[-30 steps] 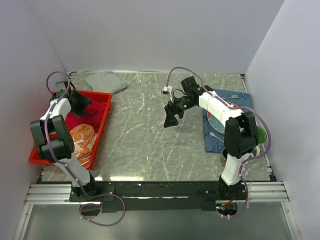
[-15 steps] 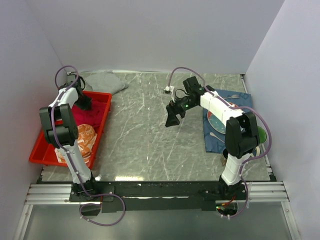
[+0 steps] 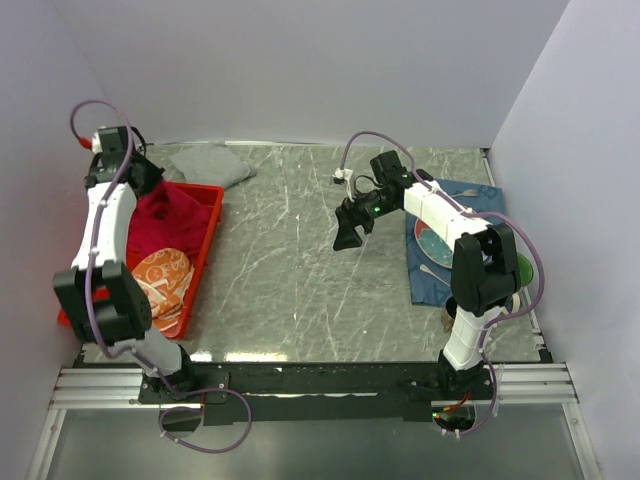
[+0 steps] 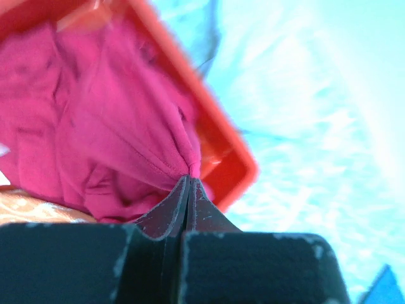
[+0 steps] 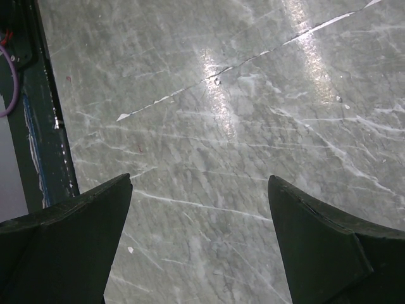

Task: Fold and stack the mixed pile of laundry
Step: Pick up the T-shirt and place it in the bin, then place the T-shirt at the center of the board.

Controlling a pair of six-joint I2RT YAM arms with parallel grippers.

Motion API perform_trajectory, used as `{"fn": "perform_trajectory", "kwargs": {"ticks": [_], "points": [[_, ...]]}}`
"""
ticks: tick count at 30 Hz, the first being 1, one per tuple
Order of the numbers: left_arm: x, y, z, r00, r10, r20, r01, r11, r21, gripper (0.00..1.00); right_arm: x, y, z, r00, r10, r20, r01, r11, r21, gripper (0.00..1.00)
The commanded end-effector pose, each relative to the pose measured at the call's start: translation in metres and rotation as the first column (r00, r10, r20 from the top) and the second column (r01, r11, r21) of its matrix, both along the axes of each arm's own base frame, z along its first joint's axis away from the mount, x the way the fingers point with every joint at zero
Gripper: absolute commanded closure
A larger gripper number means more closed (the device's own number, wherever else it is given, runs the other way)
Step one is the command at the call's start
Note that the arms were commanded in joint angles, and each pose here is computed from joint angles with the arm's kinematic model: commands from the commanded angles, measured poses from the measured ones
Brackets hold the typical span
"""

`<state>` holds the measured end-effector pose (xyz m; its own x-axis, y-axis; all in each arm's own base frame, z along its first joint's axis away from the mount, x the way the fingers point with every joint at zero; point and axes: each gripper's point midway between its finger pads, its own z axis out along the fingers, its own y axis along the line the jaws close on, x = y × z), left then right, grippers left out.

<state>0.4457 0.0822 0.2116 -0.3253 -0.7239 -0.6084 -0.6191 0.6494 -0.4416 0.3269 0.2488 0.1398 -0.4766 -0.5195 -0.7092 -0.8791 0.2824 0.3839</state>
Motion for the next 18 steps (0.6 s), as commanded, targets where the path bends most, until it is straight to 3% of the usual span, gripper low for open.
{"fn": "perform_trajectory", "kwargs": {"ticks": [1, 4, 7, 8, 9, 11, 12, 14, 15, 17, 18], "points": [[0.001, -0.009, 0.125, 0.942, -0.086, 0.325, 0.054, 0.993, 0.104, 0.99, 0.010, 0.002, 0.038, 0.996, 0.001, 0.089, -0.005, 0.999, 0.049, 0.05], [-0.014, -0.040, 0.211, 0.829, -0.213, 0.517, 0.100, 0.966, 0.238, 0.99, 0.012, 0.002, 0.047, 0.993, 0.004, 0.116, -0.010, 0.999, 0.053, 0.05], [-0.046, -0.086, 0.289, 0.667, -0.374, 0.645, 0.125, 0.909, 0.397, 0.99, 0.016, 0.003, 0.061, 0.988, 0.012, 0.156, -0.022, 0.998, 0.062, 0.05], [-0.061, -0.100, 0.320, 0.584, -0.411, 0.700, 0.117, 0.896, 0.429, 0.99, 0.019, 0.004, 0.068, 0.984, 0.015, 0.177, -0.027, 0.997, 0.067, 0.05], [-0.072, -0.119, 0.340, 0.518, -0.468, 0.716, 0.141, 0.872, 0.468, 0.99, 0.020, 0.004, 0.072, 0.982, 0.017, 0.188, -0.030, 0.997, 0.069, 0.05], [-0.081, -0.138, 0.361, 0.457, -0.511, 0.728, 0.170, 0.854, 0.492, 0.99, 0.024, 0.005, 0.082, 0.975, 0.018, 0.222, -0.035, 0.997, 0.075, 0.04], [-0.095, -0.154, 0.385, 0.387, -0.548, 0.742, 0.193, 0.835, 0.516, 0.99, 0.024, 0.005, 0.088, 0.972, 0.019, 0.233, -0.039, 0.996, 0.083, 0.04], [-0.098, -0.177, 0.397, 0.331, -0.587, 0.739, 0.246, 0.810, 0.533, 0.99, 0.025, 0.004, 0.100, 0.963, 0.019, 0.270, -0.047, 0.994, 0.097, 0.04], [-0.110, -0.195, 0.414, 0.265, -0.605, 0.751, 0.269, 0.794, 0.545, 0.99, 0.025, 0.004, 0.105, 0.959, 0.016, 0.282, -0.047, 0.993, 0.105, 0.04], [-0.112, -0.218, 0.421, 0.218, -0.618, 0.755, 0.309, 0.778, 0.548, 0.99, 0.024, 0.001, 0.122, 0.950, 0.009, 0.313, -0.055, 0.989, 0.138, 0.03], [-0.126, -0.237, 0.434, 0.153, -0.630, 0.761, 0.336, 0.758, 0.560, 0.99, 0.025, 0.000, 0.128, 0.948, 0.005, 0.318, -0.056, 0.987, 0.151, 0.02]]}}
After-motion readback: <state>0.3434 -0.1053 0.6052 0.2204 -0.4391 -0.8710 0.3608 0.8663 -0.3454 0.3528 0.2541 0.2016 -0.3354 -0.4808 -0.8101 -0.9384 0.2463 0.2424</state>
